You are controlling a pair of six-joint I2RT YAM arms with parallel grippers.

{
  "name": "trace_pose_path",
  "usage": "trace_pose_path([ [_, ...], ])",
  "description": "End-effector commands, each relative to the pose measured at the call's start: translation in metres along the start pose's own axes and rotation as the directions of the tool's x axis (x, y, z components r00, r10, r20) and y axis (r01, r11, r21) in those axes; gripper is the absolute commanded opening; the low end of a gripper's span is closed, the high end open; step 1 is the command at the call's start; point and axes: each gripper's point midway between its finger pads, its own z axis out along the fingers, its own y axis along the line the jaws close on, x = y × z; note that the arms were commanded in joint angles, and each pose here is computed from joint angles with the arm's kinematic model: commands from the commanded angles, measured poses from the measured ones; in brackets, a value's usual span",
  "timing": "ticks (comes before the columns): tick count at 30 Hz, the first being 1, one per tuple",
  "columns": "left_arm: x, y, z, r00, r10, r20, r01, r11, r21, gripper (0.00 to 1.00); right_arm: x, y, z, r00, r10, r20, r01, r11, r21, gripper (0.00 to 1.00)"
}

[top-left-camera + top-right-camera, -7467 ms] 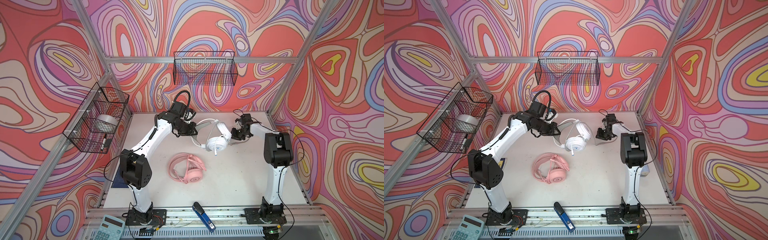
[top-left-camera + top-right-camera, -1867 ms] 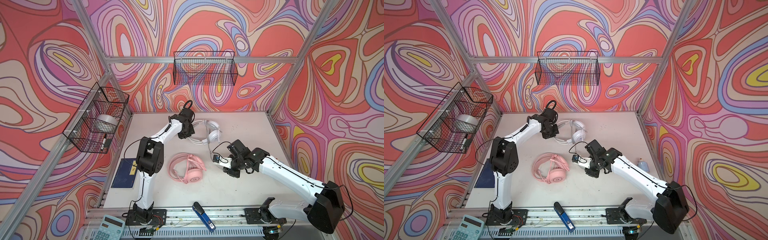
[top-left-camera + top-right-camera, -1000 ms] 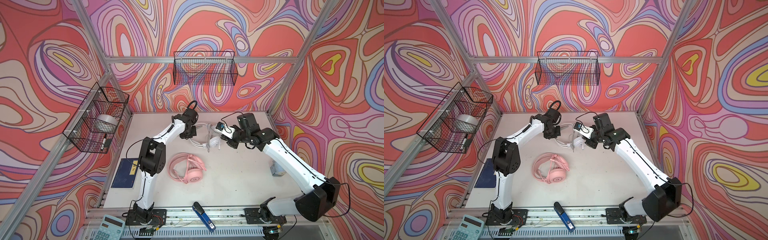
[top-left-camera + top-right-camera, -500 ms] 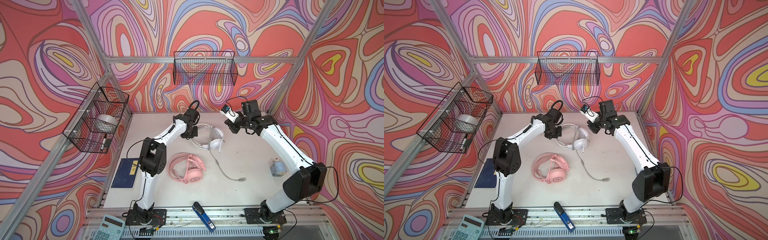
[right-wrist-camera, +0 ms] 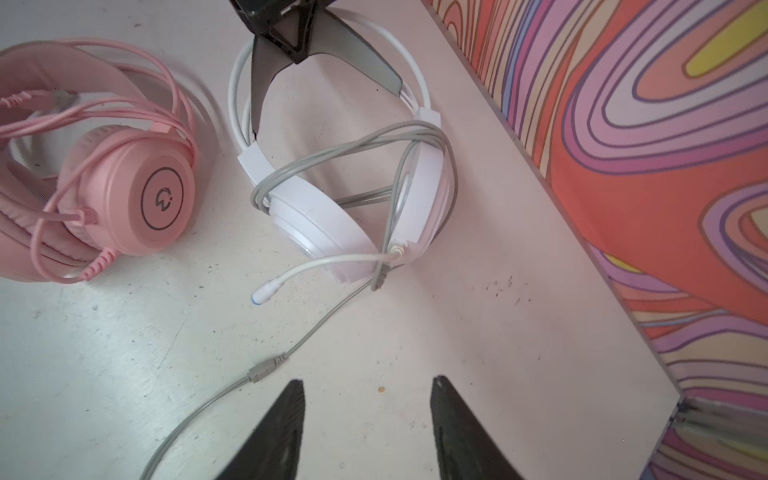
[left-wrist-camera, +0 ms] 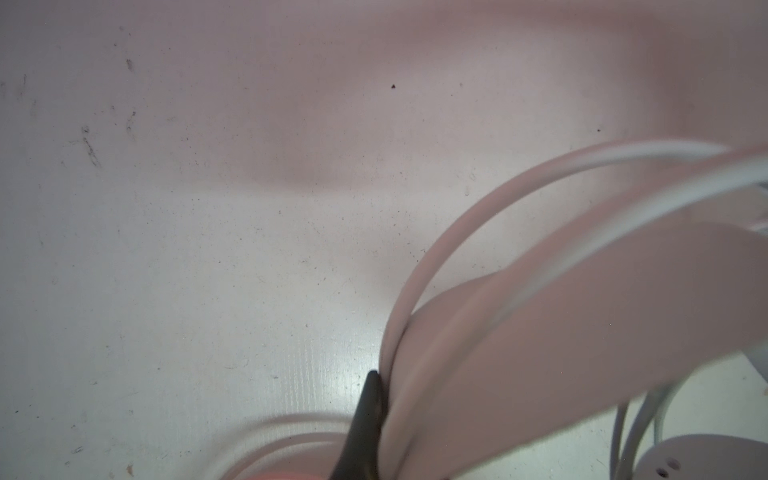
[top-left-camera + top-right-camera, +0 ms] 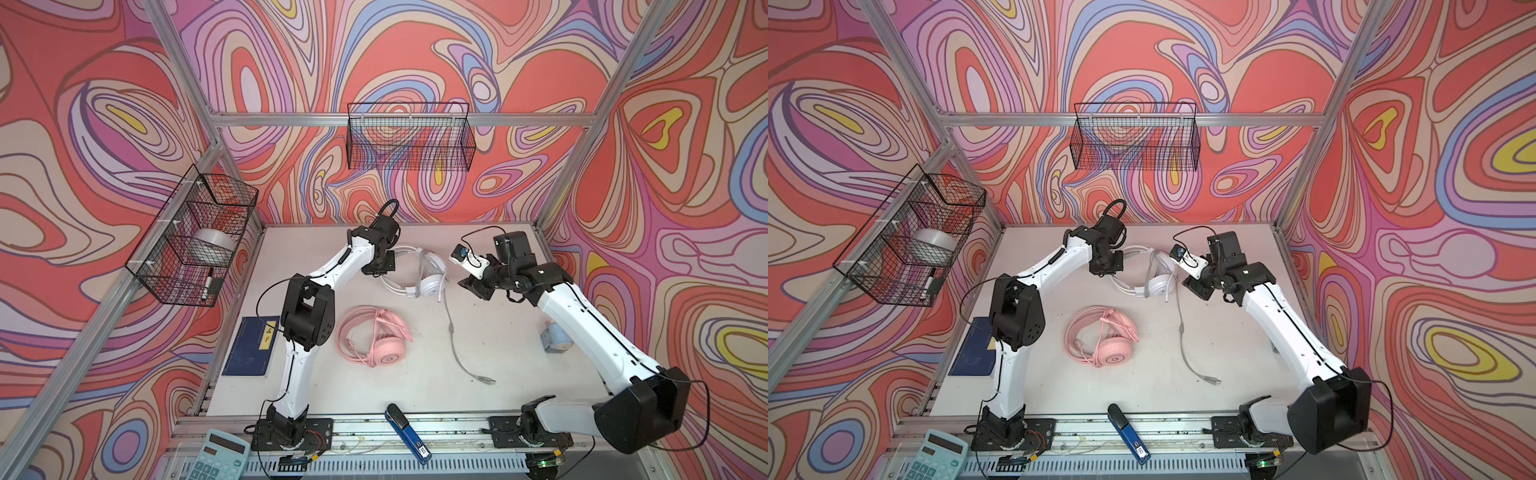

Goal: Wrap the headphones

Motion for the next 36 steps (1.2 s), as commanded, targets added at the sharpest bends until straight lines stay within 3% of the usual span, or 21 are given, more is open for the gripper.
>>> trace_pose_path([
  [1, -0.015, 0.007, -0.005, 0.997, -0.070, 0.031, 0.070, 0.997, -0.011, 0.00, 0.024, 0.017, -0.005, 0.997, -0.044, -0.063, 0.042, 0.999, -0.034, 0.74],
  [3, -0.021, 0.013, -0.005, 0.995, -0.094, 0.040, 0.095, 0.995, -0.018, 0.00, 0.039, 0.027, -0.004, 0.992, -0.080, -0.101, 0.074, 0.995, -0.062, 0.95],
  [4, -0.024, 0.017, -0.005, 0.993, -0.108, 0.046, 0.109, 0.994, -0.021, 0.00, 0.046, 0.031, -0.003, 0.989, -0.093, -0.115, 0.085, 0.994, -0.072, 0.98],
  [13, -0.049, 0.036, -0.008, 0.982, -0.174, 0.076, 0.175, 0.985, -0.002, 0.00, 0.081, 0.054, 0.016, 0.980, -0.040, -0.193, 0.015, 0.992, -0.129, 0.98],
  [19, -0.049, 0.046, -0.002, 0.981, -0.186, 0.064, 0.187, 0.982, -0.015, 0.00, 0.114, 0.087, 0.020, 0.958, -0.134, -0.255, 0.066, 0.964, -0.259, 0.98],
  [22, -0.050, 0.049, 0.002, 0.979, -0.194, 0.059, 0.195, 0.981, -0.012, 0.00, 0.135, 0.101, 0.025, 0.937, -0.158, -0.310, 0.056, 0.948, -0.314, 0.95],
  [36, -0.048, 0.048, 0.011, 0.981, -0.187, 0.039, 0.188, 0.982, -0.007, 0.00, 0.183, 0.112, 0.057, 0.870, -0.153, -0.469, -0.019, 0.940, -0.342, 0.77],
])
